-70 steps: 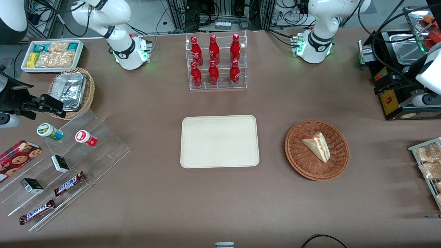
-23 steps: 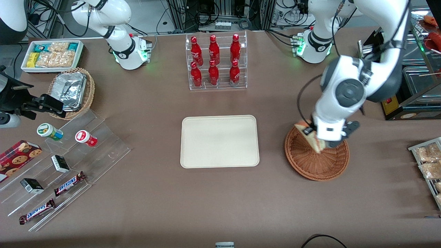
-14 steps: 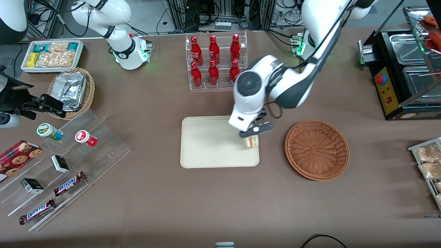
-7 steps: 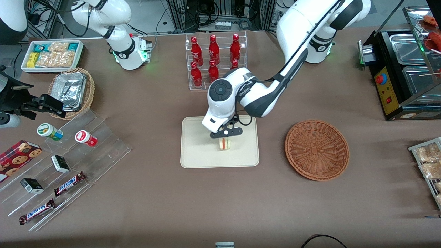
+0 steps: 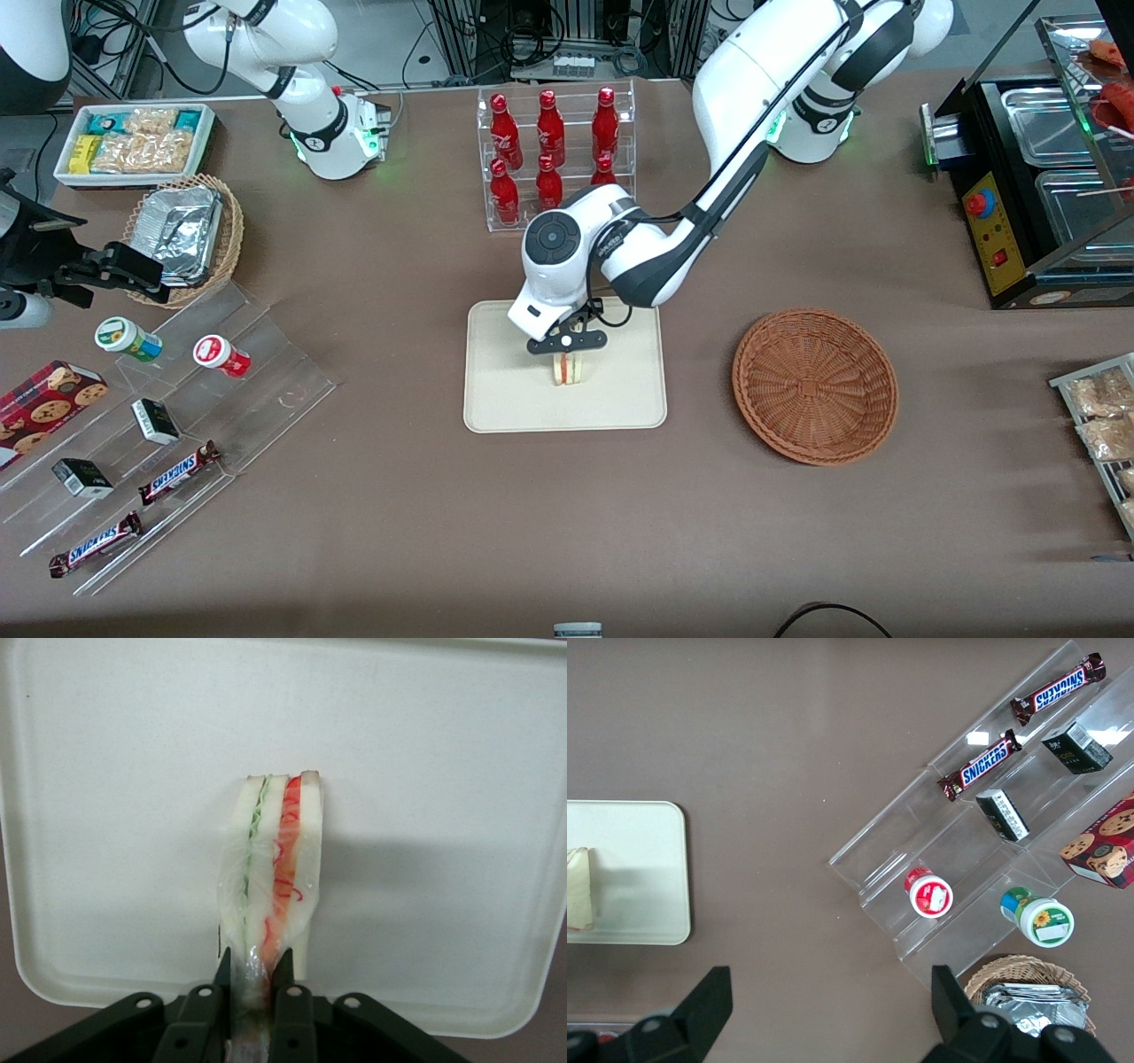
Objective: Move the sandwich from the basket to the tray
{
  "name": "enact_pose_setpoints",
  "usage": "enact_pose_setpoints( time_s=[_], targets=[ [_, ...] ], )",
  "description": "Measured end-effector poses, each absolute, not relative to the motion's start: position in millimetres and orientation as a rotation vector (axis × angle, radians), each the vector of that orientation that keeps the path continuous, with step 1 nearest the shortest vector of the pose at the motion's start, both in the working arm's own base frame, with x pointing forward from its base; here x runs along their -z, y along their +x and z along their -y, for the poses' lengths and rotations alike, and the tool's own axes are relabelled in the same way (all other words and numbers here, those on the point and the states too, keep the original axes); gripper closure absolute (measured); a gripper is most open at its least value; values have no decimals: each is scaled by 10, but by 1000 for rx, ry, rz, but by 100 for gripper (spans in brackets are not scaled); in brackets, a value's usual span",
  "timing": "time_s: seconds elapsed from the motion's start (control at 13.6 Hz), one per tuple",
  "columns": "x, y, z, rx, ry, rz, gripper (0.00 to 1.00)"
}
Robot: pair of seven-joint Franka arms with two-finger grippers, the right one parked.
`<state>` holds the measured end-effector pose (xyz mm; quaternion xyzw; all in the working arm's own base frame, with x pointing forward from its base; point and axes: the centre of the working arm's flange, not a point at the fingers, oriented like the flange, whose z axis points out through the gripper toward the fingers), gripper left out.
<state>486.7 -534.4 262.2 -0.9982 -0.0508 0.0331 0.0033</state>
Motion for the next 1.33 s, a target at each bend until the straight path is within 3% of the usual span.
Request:
enact_pose_setpoints(
  time_s=[0.29, 0.52, 0.88, 1.33],
  targets=[
    [-2779, 5020, 5291, -70, -3147, 197, 34],
    [-3339, 5208, 5053, -85, -3132, 292, 2],
    [-4786, 5541, 3800, -106, -3002, 548, 1],
    [-5499, 5798, 1895, -193, -2957, 441, 0]
  ],
)
